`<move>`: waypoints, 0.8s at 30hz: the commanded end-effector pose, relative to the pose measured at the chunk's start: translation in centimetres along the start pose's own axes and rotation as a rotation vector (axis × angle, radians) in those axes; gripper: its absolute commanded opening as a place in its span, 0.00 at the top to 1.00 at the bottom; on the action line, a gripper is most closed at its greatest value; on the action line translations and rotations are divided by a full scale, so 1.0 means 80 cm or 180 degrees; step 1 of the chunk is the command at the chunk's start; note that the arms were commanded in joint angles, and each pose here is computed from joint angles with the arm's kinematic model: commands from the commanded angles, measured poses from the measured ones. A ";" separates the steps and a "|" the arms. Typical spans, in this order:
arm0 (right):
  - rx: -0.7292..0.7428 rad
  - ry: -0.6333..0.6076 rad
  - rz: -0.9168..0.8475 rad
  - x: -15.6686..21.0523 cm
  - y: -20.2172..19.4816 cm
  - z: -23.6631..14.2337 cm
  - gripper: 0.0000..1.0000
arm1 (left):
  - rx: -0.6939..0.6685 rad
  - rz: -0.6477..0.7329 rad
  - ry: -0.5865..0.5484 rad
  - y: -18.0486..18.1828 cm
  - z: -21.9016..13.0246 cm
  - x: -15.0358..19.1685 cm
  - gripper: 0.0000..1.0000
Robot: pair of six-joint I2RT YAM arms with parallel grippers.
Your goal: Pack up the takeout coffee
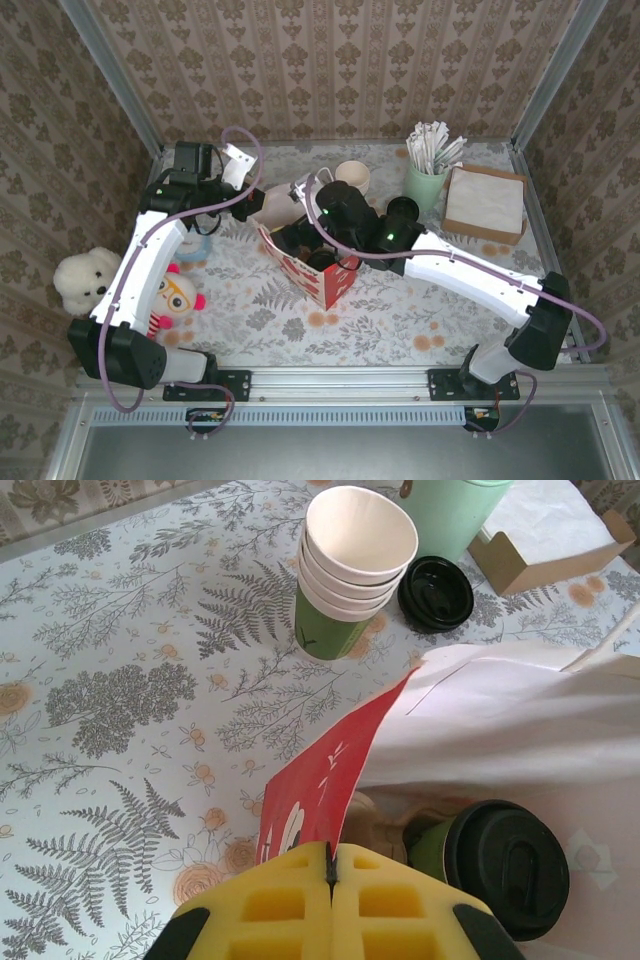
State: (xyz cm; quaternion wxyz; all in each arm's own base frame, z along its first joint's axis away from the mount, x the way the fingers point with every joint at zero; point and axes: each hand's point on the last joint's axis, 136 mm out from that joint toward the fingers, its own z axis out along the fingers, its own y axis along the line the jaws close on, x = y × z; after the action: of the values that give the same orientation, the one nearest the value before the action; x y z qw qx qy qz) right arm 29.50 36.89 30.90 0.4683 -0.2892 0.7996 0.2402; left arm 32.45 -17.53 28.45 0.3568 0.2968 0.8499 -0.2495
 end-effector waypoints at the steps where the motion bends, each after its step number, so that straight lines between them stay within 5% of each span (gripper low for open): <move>1: -0.0211 -0.0248 -0.0055 -0.018 0.015 -0.016 0.00 | -0.0037 -0.0036 -0.0046 0.000 -0.001 -0.003 1.00; 5: -0.0305 -0.0671 0.0009 -0.039 0.017 -0.051 0.00 | -0.0172 -0.0123 -0.0062 0.009 -0.002 -0.005 1.00; 11: 0.0273 -0.1222 0.0787 -0.056 -0.046 -0.126 0.00 | -0.0285 -0.0270 -0.0165 0.011 -0.007 -0.008 1.00; 16: 0.1142 -0.0566 0.1678 0.016 -0.120 -0.160 0.03 | -0.0382 -0.0399 -0.0131 0.014 -0.005 -0.001 1.00; 24: 0.0884 0.0354 0.2041 0.078 -0.092 -0.149 0.16 | -0.0453 -0.0482 -0.0139 0.011 -0.007 -0.003 1.00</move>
State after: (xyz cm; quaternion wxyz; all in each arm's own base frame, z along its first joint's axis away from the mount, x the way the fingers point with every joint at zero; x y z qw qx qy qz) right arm 26.51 22.07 32.41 0.4398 0.0229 0.8613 0.2536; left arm 33.12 -16.66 27.61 0.3586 0.2106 0.8816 -0.2232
